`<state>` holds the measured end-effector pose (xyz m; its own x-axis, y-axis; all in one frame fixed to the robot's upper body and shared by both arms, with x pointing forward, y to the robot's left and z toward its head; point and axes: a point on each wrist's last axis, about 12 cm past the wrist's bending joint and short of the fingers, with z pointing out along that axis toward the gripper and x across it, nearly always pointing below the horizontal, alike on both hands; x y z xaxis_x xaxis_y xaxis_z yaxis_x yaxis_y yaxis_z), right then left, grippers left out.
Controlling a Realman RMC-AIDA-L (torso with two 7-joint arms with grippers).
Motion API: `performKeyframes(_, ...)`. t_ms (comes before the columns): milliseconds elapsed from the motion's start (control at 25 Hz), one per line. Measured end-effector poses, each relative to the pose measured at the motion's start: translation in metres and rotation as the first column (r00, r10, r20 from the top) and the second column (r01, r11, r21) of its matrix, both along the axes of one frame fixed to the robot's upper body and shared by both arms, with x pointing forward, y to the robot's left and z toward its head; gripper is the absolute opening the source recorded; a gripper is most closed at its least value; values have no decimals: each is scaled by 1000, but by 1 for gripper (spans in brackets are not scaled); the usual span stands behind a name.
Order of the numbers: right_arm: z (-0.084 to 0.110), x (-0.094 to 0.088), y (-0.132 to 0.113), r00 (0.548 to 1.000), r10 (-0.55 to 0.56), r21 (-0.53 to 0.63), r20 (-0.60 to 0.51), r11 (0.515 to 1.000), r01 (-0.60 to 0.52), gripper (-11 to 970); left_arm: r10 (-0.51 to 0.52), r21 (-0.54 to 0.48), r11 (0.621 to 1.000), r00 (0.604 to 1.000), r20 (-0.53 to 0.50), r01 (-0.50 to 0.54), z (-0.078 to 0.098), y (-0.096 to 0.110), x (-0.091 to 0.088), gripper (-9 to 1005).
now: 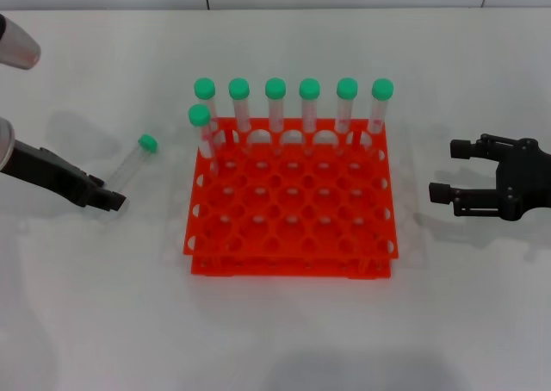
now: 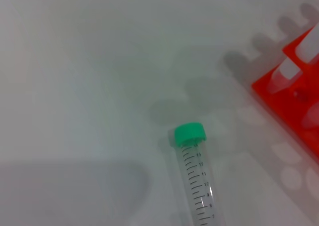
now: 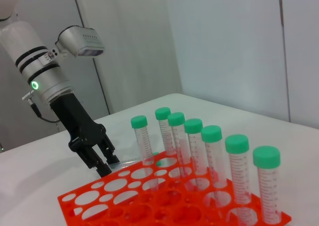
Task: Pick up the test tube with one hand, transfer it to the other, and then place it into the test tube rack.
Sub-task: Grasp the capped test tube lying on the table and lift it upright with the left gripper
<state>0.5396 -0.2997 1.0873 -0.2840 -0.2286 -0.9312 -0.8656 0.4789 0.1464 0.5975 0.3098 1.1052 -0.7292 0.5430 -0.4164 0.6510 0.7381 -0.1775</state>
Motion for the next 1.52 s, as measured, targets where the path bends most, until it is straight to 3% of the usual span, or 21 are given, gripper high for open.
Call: performKeyframes(1520, 0, 0, 0, 1000, -5, 1, -2, 1000, 5, 834, 24, 4, 1000, 1000, 5, -24, 1, 2, 2, 252)
